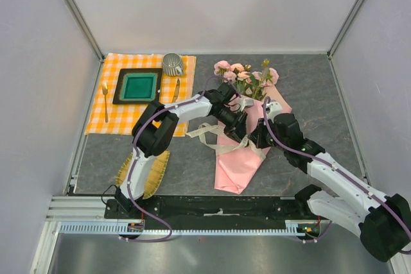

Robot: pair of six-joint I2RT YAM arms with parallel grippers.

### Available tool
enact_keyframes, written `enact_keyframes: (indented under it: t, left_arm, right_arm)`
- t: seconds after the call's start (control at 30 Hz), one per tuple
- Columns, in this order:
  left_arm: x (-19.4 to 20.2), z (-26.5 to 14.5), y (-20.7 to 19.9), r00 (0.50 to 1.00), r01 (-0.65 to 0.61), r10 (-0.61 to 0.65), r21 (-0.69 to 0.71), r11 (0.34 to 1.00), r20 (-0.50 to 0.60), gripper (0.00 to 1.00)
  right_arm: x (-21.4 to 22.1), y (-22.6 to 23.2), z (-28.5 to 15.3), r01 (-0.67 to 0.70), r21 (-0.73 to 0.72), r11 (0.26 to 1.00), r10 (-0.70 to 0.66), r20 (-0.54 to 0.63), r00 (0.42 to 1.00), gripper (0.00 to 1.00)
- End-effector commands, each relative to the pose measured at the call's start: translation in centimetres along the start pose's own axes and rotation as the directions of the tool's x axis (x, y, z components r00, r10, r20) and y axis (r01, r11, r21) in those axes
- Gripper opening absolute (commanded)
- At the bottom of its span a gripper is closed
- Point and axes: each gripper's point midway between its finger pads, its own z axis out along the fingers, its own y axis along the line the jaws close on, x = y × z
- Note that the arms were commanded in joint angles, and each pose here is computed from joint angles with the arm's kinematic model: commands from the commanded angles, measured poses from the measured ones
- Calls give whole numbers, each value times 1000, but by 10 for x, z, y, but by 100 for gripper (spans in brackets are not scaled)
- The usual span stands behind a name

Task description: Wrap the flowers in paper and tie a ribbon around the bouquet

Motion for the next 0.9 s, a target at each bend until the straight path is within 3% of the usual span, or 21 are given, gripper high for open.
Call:
enact_keyframes:
  t: [0.0, 0.2, 0.33, 0.47, 0.67, 0.87]
  left_arm:
    - [14, 14, -21, 993, -46, 62, 150, 988, -99, 22]
    - [22, 23, -13, 991, -35, 52, 133, 990, -121, 32]
    - [20, 22, -12, 993, -48, 60, 113, 992, -103, 40]
    - [22, 21, -12, 992, -47, 61, 133, 990, -107, 43]
    - [26, 22, -13, 991, -37, 58, 162, 986, -123, 46]
    - [24, 23, -13, 991, -24, 48, 180, 983, -126, 45]
  right_arm:
    - [-11, 3, 8, -53, 3, 999, 53, 43, 998, 0]
    - [-9, -7, 8, -125, 84, 989, 123, 25, 992, 9]
    - [8, -25, -1, -163, 238, 957, 188, -86, 978, 20]
    - [16, -28, -10, -195, 316, 929, 254, -156, 955, 49]
    - [4, -34, -35, -179, 417, 891, 274, -179, 945, 70]
    - [13, -37, -59, -220, 499, 838, 354, -192, 915, 72]
